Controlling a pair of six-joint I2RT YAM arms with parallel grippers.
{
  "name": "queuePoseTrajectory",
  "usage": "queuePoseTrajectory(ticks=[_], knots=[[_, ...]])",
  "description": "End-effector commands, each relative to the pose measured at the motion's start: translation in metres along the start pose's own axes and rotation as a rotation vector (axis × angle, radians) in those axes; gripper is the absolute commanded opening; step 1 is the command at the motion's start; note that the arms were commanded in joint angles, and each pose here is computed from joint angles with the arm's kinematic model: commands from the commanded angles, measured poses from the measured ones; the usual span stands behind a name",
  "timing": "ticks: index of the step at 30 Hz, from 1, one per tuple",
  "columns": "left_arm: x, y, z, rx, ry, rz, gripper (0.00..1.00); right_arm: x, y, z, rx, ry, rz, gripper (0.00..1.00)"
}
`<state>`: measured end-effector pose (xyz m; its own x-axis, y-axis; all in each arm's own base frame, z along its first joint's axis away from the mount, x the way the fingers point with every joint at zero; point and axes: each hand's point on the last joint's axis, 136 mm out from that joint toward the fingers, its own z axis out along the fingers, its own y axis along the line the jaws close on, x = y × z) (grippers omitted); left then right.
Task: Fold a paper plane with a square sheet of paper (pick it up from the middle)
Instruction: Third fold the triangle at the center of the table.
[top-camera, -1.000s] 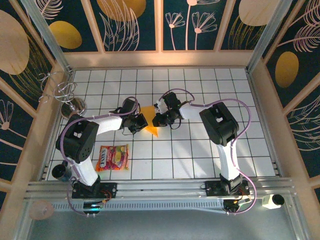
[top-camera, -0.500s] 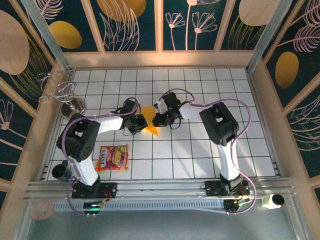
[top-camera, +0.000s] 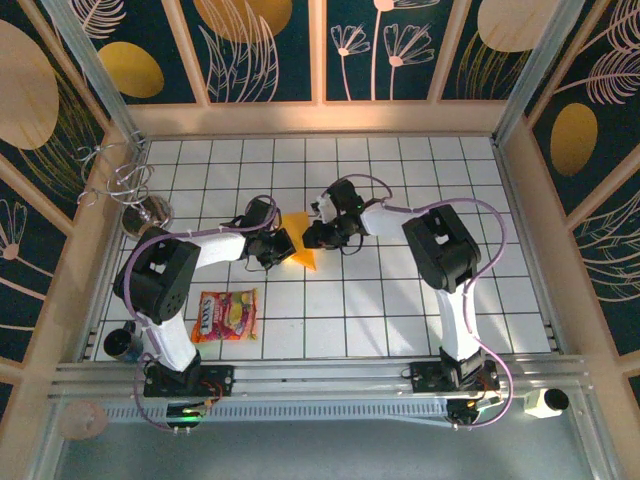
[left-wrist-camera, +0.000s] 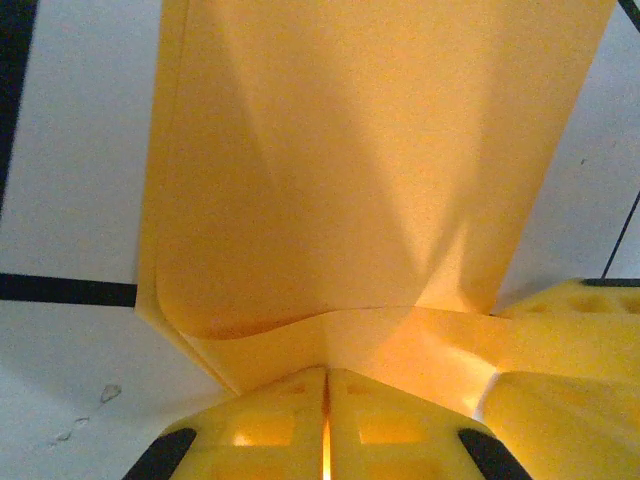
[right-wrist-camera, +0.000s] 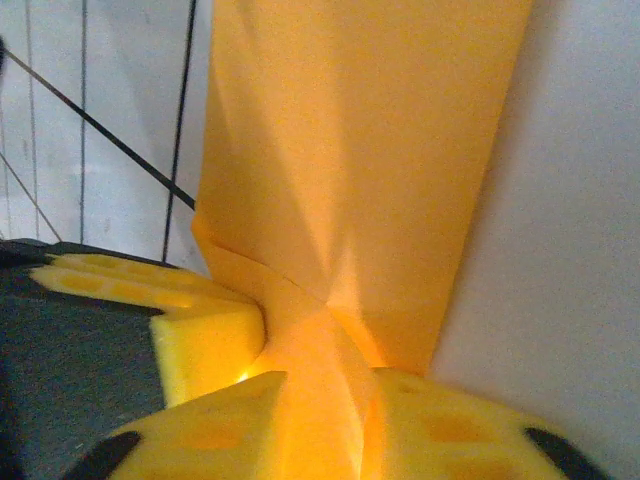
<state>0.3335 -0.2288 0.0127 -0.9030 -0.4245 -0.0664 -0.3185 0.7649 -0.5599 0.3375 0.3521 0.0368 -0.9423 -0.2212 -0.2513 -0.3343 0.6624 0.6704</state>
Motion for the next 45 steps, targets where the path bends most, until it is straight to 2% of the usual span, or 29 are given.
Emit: queuePoseTrajectory(ticks=[1,4,8,18,39,45], knots=[[0.009,0.029,0.011,-0.093,0.019,-0.043,0.09,-0.018,0.012,-0.031,0.001,-0.095,0.019,0.32],[0.008,0.027,0.011,-0.089,0.014,-0.046,0.09,-0.015,0.013,-0.039,0.01,-0.116,0.018,0.3],[0.007,0.026,0.012,-0.088,0.016,-0.05,0.1,-0.002,0.021,-0.038,-0.012,-0.096,0.007,0.21],[0.007,0.024,0.012,-0.081,0.019,-0.053,0.1,0.033,0.038,-0.002,-0.023,0.037,-0.035,0.11],[0.008,0.023,0.012,-0.081,0.027,-0.051,0.1,0.041,0.018,0.015,0.084,0.086,-0.044,0.09],[0.008,0.025,0.013,-0.088,0.027,-0.049,0.1,0.035,0.039,0.005,0.045,0.059,-0.091,0.09]])
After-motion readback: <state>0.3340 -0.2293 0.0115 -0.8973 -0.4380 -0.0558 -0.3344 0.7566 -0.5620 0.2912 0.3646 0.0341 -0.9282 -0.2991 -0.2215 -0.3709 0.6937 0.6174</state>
